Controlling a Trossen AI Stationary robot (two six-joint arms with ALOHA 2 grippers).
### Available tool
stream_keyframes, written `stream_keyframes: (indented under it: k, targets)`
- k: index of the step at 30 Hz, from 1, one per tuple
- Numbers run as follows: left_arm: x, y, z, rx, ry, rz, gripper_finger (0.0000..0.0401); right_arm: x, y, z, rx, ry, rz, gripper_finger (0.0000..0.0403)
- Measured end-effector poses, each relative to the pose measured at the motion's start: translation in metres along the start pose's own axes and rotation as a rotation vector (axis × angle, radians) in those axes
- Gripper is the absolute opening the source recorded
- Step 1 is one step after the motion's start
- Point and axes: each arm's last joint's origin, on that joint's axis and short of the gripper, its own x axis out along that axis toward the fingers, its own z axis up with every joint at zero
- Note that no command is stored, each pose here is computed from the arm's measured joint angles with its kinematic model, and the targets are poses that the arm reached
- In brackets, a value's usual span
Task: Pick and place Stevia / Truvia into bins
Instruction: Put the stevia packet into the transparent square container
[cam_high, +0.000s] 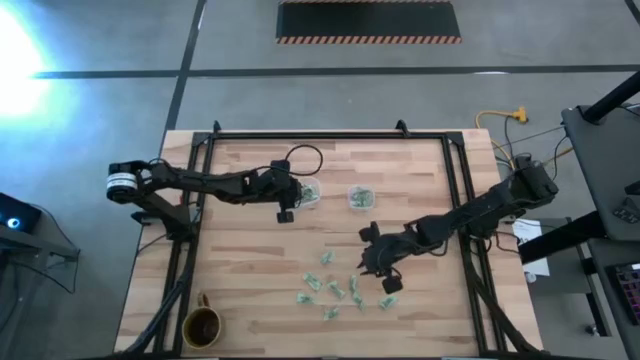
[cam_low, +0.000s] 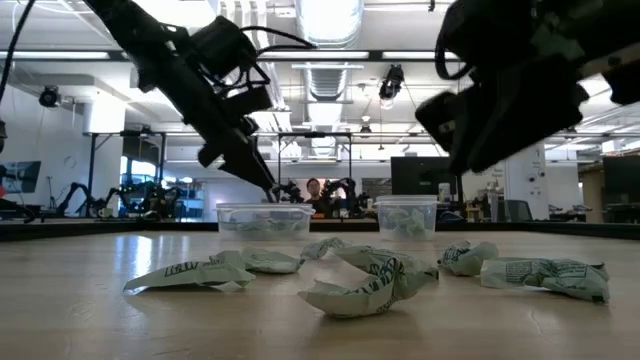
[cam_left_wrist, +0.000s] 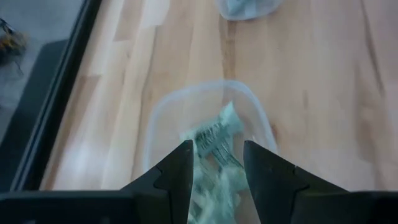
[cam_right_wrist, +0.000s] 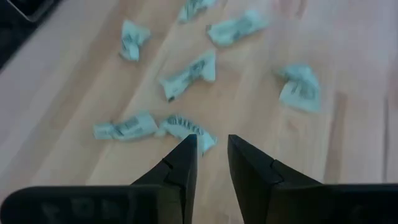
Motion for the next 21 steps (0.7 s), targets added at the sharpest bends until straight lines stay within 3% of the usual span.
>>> stream_keyframes:
  k: [9, 21]
  targets:
    - [-0.039, -0.011, 0.012, 0.002, -0.089, -0.041, 0.0125, 0.008, 0.004, -0.004, 0.097, 0.037, 0.022, 0.0086]
    - [-0.061, -0.025, 0.021, 0.036, -0.181, -0.082, 0.0125, 0.024, 0.015, -0.007, 0.006, -0.009, -0.023, 0.0095]
